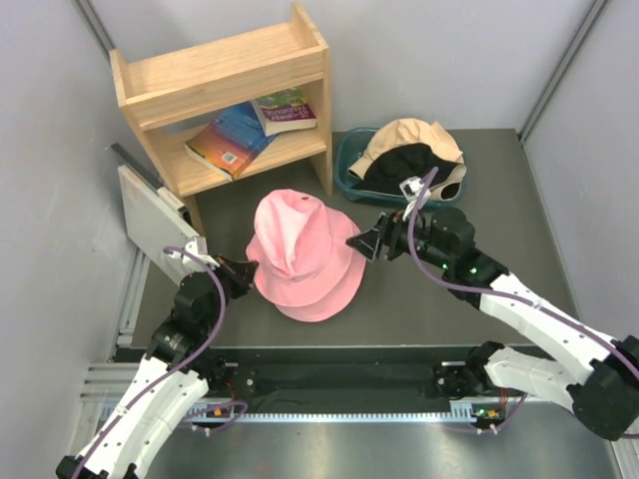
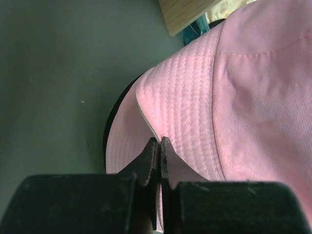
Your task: Stack the hats
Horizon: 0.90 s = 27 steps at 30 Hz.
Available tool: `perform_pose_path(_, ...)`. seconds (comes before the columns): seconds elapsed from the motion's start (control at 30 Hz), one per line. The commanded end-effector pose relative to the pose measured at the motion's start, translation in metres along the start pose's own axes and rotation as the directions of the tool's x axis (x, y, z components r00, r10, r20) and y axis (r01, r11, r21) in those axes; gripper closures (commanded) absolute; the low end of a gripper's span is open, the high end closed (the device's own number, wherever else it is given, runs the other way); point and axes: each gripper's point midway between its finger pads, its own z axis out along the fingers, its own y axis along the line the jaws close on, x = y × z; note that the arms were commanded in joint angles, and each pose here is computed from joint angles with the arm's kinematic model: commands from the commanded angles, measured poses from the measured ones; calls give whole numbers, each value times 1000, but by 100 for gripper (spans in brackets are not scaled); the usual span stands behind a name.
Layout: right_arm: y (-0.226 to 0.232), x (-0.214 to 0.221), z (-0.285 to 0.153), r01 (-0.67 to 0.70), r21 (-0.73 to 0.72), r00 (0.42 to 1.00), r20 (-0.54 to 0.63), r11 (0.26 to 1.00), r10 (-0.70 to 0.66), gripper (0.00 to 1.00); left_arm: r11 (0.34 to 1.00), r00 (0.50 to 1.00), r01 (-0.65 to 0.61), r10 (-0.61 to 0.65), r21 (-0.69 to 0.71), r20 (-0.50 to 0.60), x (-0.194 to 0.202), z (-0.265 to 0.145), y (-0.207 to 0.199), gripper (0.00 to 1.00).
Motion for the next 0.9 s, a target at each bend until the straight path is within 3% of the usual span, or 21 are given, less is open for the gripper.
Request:
perform_pose_path(0.0,7,2,7,-85,-178,996,-5,980,86,25,999,999,-38,39,-21,30,-4,0,8,100)
perform_pose_path(0.57,-10,25,31,-174,-306,985,-62,936,163,27,998,997,-58,58,-6,40,-8,-1,4,100)
perform_pose_path(0.73,-5,23,31,-187,-345,982,-54,920,179,58,998,996,-70,70,2,49,-10,-2,2,100)
perform_pose_path(0.77,-3,20,30,-182,-350,983,-47,919,177,66,997,996,-72,72,0,52,-11,-2,2,100)
perform_pose_path(0.8,-3,20,30,-184,-348,983,-45,919,179,83,997,996,-75,75,1,57,-13,-3,2,100)
perform_pose_path(0.87,-1,18,27,-183,-345,983,-40,921,181,97,997,994,-83,82,10,73,-18,-6,-2,100)
